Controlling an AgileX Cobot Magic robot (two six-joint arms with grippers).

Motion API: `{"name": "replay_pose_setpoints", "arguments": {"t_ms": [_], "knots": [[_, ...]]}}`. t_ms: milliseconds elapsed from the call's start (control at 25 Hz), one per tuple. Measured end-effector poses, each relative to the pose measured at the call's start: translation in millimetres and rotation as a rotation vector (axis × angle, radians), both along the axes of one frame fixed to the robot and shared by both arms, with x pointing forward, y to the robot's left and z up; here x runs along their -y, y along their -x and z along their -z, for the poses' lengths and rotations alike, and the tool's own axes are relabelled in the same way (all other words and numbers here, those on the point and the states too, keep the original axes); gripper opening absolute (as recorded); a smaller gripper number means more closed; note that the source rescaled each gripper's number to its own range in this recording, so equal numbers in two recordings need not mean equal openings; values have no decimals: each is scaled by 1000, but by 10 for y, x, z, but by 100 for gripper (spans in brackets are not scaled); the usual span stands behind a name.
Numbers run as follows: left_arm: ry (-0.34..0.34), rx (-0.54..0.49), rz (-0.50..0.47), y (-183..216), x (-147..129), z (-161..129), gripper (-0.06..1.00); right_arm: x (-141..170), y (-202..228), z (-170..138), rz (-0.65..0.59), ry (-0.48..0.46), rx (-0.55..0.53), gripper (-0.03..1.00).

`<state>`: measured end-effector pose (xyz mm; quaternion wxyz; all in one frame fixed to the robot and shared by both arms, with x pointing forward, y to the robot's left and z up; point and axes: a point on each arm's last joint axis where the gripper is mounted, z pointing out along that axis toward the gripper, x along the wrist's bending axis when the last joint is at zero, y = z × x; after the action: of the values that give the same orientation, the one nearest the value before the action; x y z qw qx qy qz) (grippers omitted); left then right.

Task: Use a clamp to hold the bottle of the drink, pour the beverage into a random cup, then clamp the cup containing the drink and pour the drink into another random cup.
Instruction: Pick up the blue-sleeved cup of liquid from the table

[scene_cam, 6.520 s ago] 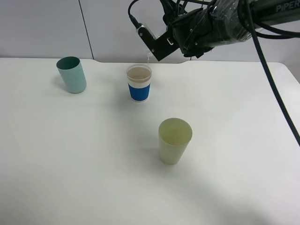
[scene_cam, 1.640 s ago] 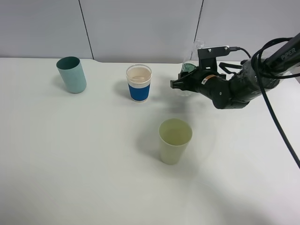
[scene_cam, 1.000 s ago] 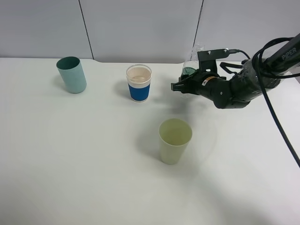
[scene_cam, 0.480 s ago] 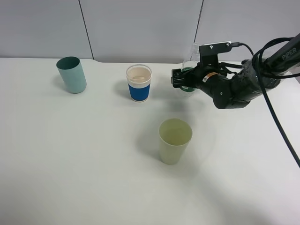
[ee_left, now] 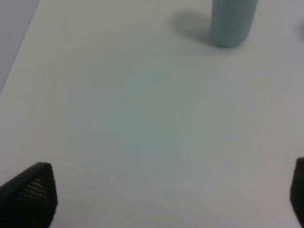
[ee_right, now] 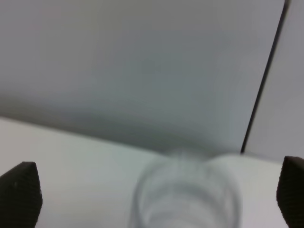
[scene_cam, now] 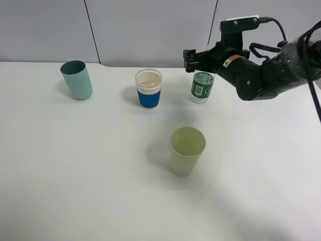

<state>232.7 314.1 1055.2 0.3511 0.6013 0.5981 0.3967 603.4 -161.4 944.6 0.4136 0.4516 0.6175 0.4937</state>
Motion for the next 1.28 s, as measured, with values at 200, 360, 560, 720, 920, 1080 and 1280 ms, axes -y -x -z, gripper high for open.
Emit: {"name": "replay_pose_setpoints", "arguments": {"t_ms": [200, 360, 560, 720, 920, 1080, 1280], "knots": [[0, 0, 0, 0, 0, 0, 100, 65, 72, -482, -1, -30, 112, 99], [0, 0, 0, 0, 0, 0, 100, 200, 123, -780, 18, 8, 185, 99], [0, 0, 0, 0, 0, 0, 100, 427, 194, -1043, 39, 77, 192, 99], [0, 0, 0, 0, 0, 0, 100, 650, 277, -1190, 35, 164, 132, 99], [0, 0, 0, 0, 0, 0, 100, 987, 436, -1414, 81, 249, 88, 99], [0, 0, 0, 0, 0, 0, 100, 1208, 616, -1668, 144, 267, 126, 99], [0, 0, 0, 0, 0, 0, 100, 1460, 950, -2021, 249, 193, 182, 99]]}}
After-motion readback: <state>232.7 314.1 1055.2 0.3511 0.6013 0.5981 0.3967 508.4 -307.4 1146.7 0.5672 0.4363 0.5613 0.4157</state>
